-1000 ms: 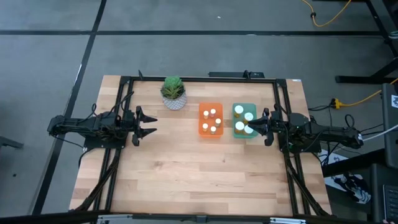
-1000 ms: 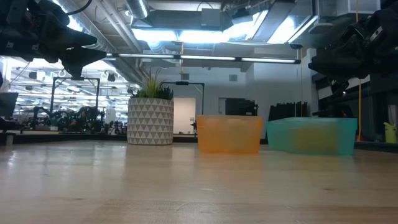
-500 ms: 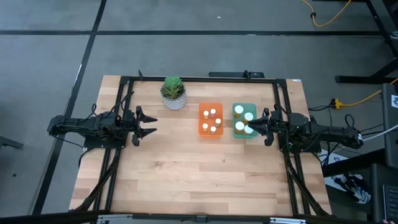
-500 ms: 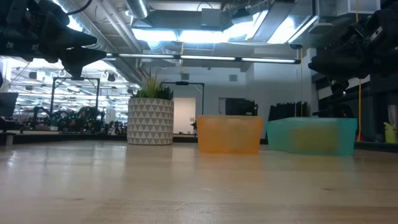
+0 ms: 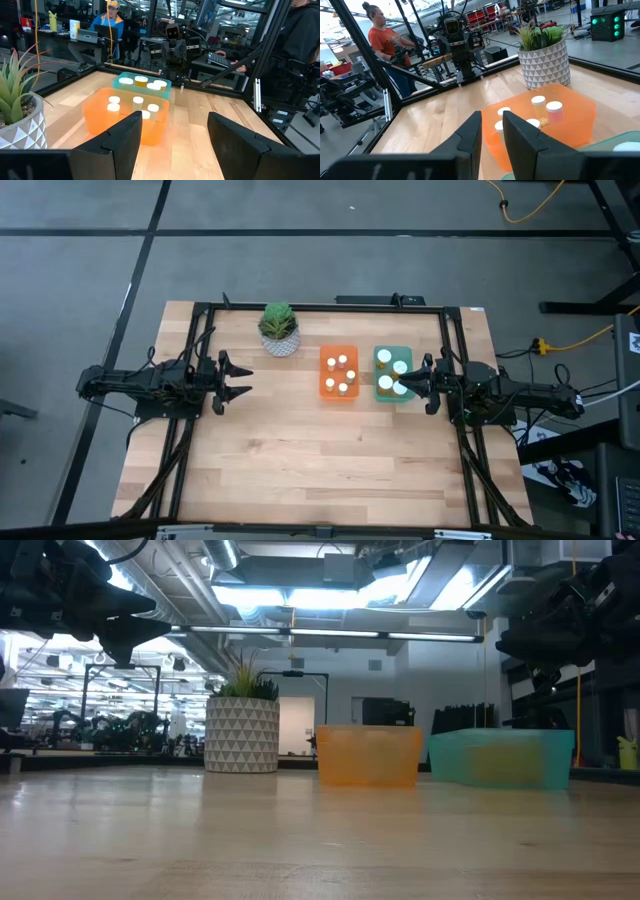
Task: Pick and place medicine bottles into bin by pill shape (circle, oval)
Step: Return to Home Position
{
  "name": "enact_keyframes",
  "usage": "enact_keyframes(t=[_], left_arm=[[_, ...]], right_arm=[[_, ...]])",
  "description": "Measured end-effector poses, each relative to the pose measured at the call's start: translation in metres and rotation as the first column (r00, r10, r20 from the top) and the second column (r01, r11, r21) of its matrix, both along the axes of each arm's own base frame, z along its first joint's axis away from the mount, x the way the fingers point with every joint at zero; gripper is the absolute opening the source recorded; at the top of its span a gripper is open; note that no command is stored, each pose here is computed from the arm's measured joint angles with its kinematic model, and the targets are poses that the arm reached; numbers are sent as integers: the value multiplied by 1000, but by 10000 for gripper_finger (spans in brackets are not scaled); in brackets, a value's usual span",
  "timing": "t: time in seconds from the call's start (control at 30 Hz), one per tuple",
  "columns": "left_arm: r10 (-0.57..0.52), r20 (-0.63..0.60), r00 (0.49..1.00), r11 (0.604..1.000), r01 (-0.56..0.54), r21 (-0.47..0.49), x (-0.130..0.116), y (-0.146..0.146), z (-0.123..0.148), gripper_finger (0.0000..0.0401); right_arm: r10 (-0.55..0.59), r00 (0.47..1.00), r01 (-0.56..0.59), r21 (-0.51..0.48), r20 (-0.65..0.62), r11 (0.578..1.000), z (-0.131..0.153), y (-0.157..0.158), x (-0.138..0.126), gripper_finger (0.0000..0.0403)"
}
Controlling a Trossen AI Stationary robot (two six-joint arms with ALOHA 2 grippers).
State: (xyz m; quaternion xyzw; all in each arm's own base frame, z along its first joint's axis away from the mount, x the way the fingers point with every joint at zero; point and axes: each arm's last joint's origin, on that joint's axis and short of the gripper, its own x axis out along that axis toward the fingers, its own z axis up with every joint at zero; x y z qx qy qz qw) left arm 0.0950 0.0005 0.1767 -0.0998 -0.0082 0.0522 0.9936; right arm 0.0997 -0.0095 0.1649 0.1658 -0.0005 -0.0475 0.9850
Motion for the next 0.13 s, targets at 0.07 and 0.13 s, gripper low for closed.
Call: enact_keyframes(t=[0.07,0.13], left_arm=[[0,0,1000,1000,0,0,0,0,0,219],[0,0,1000,1000,0,0,0,0,0,219]], right_arm=[[0,1000,0,0,0,1000,0,0,0,81],[0,1000,0,0,0,1000,0,0,0,81]])
